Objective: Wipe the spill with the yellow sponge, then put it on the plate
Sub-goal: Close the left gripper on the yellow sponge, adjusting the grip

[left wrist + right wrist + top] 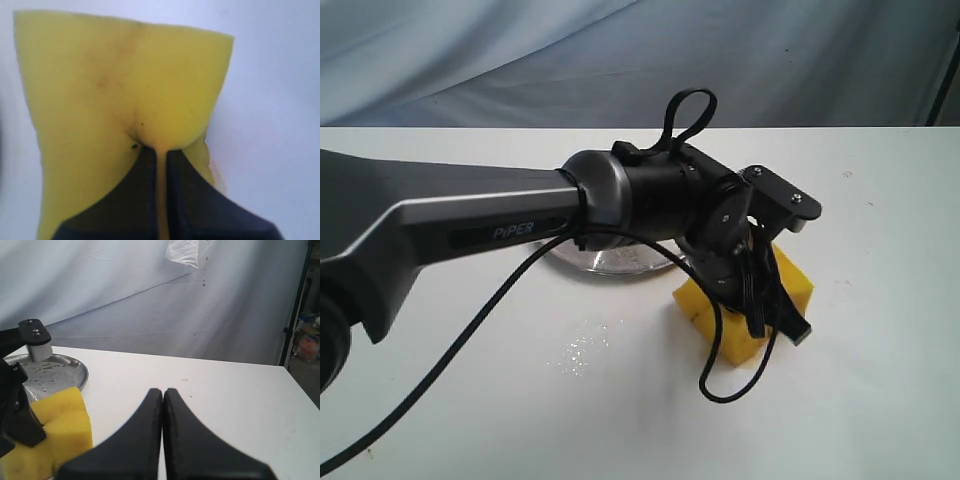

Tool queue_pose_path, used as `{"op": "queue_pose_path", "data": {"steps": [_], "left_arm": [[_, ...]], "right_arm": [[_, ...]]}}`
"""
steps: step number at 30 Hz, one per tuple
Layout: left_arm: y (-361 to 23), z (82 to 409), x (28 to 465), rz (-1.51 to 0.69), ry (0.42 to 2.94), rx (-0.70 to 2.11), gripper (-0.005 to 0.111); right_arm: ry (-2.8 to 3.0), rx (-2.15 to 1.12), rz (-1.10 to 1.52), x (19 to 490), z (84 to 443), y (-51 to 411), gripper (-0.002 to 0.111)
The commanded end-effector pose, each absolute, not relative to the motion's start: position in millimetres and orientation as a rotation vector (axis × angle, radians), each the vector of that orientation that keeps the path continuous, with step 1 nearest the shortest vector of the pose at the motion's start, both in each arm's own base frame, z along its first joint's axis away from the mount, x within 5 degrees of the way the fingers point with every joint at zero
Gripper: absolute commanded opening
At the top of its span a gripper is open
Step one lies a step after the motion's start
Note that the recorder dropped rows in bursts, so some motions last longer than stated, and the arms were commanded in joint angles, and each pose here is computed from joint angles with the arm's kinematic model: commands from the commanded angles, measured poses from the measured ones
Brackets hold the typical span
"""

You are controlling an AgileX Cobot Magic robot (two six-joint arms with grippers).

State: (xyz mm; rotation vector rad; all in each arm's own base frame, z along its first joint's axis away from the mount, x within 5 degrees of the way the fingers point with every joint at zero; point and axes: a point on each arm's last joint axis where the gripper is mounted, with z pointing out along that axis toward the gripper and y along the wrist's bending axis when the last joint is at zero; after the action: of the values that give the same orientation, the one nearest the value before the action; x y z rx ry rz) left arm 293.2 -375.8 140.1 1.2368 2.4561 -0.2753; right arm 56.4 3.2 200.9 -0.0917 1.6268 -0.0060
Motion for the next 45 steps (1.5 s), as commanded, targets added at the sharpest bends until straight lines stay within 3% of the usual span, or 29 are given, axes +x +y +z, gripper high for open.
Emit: {"op": "queue_pose_path", "data": {"steps": [1, 15, 28, 36, 40, 45], "left_arm": [[-380.9, 132.1, 272.1, -0.265, 2.523, 1.357, 0.0], [-337.9, 138.7, 250.5, -0.236, 2.574, 1.34, 0.0], [-287.4, 129.0, 273.4, -0.208, 2.667, 1.136, 0.0], [-306.5, 146.1, 292.6, -0.28, 2.525, 1.072, 0.0], [-333.9, 153.0, 306.3, -0.332, 2.482, 1.067, 0.0], [-376.6, 150.3, 285.3, -0.358, 2.444, 1.264, 0.0]], "right_arm": [[1.624, -0.095, -0.005, 56.2, 200.2, 3.3, 0.0], [1.624, -0.095, -0.005, 56.2, 200.2, 3.3, 0.0], [1.624, -0.095, -0.005, 56.2, 200.2, 3.3, 0.0], [1.624, -0.095, -0.005, 56.2, 200.2, 3.3, 0.0], [1.624, -0.095, -0.005, 56.2, 200.2, 3.3, 0.0], [1.624, -0.095, -0.005, 56.2, 200.2, 3.3, 0.0]]}}
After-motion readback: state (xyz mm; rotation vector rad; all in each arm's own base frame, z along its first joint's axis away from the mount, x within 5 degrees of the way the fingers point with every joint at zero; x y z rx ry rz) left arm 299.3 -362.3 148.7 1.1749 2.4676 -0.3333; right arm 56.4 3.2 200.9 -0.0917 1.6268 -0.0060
